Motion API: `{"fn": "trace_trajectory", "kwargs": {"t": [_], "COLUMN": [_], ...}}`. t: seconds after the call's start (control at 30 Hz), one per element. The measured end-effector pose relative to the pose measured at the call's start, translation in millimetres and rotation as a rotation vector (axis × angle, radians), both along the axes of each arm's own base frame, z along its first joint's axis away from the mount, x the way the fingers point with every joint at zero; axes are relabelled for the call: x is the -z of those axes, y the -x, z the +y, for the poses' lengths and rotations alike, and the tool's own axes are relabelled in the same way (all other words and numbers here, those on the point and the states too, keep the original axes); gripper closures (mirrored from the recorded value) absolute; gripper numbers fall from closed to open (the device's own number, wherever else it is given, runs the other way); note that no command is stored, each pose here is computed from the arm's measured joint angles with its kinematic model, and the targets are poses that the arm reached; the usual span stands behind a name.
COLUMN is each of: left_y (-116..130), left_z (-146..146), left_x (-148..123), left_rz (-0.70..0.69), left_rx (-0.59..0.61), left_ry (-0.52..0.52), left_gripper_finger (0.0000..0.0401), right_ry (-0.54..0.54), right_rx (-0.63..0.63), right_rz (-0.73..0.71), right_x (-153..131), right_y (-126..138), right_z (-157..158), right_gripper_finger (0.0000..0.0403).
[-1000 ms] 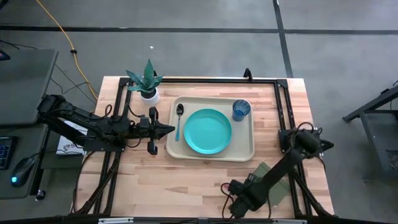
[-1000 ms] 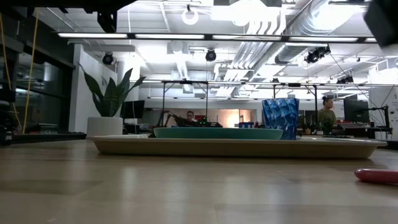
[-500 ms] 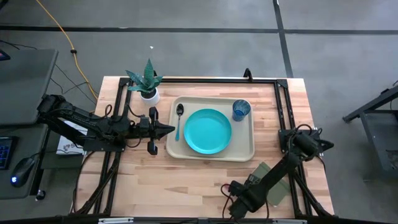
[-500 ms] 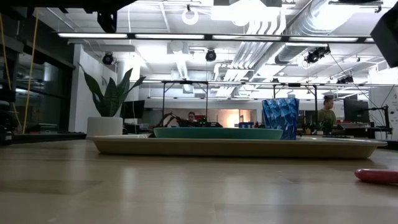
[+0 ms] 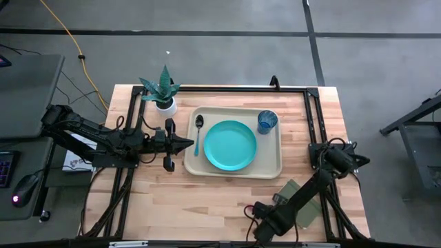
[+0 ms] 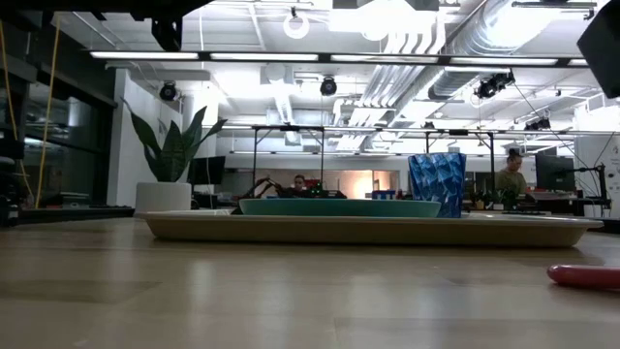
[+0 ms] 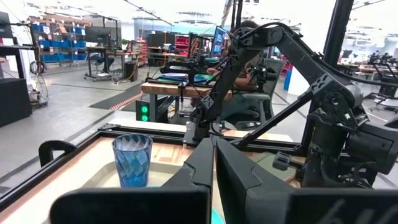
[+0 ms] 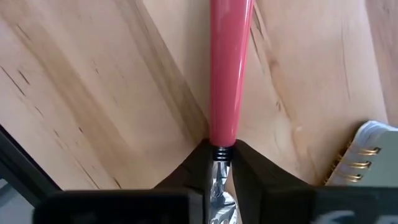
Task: Pick and place plate/cup/fork/spoon on tray
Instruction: Put the red fork to the right of the blue spoon on the light brown serving tray
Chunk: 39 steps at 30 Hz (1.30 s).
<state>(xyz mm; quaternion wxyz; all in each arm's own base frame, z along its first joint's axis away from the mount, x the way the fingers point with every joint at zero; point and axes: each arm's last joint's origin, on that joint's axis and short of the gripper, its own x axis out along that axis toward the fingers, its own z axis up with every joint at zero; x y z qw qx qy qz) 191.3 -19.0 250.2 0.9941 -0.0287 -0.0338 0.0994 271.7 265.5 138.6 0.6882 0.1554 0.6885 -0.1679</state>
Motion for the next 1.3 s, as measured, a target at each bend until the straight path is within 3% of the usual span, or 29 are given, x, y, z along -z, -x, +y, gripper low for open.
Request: {"fn": "trace_trajectory", "kwargs": {"t": [0.1, 0.2, 0.37, 0.5, 0.6, 0.73, 1.0, 1.13, 1.3], "left_y": [0.0, 0.0, 0.0, -0.1, -0.3, -0.3, -12.0, -27.2, -48.9], "left_z": [0.0, 0.0, 0.0, 0.0, -0.1, -0.1, -0.9, 0.5, 2.2], "left_x": [0.0, -0.1, -0.1, 0.3, 3.2, 7.7, 21.2, 36.8, 43.3], "left_rz": [0.0, -0.002, -0.002, -0.002, 0.014, 0.056, 0.124, 0.216, 0.333], "left_rx": [0.0, 0.0, 0.0, 0.002, 0.005, 0.003, 0.025, 0.089, 0.184], "left_ry": [0.0, 0.007, 0.008, 0.033, 0.102, 0.117, 0.196, 0.3, 0.462], "left_gripper_finger": [0.0401, 0.0401, 0.0401, 0.0401, 0.0401, 0.0395, 0.0319, 0.0267, 0.0219], "right_ry": [-0.004, 0.04, 0.063, 0.14, 0.263, 0.363, 0.443, 0.512, 0.504], "right_rx": [-0.03, -0.07, -0.104, -0.141, -0.188, -0.247, -0.453, -0.557, -0.663], "right_rz": [0.007, 0.014, 0.007, 0.045, 0.094, 0.079, 0.105, 0.046, -0.103], "right_x": [-2.6, -8.7, -35.2, -60.1, -77.5, -92.2, -89.8, -89.3, -88.4], "right_y": [-1.4, -3.1, -8.1, -7.0, -5.0, -17.2, -54.3, -72.5, -98.8], "right_z": [0.8, 0.9, 4.4, 2.3, -8.7, -26.8, -73.2, -89.1, -97.3], "right_gripper_finger": [0.0365, 0.0388, 0.0387, 0.039, 0.0397, 0.0398, 0.0395, 0.0395, 0.0395]}}
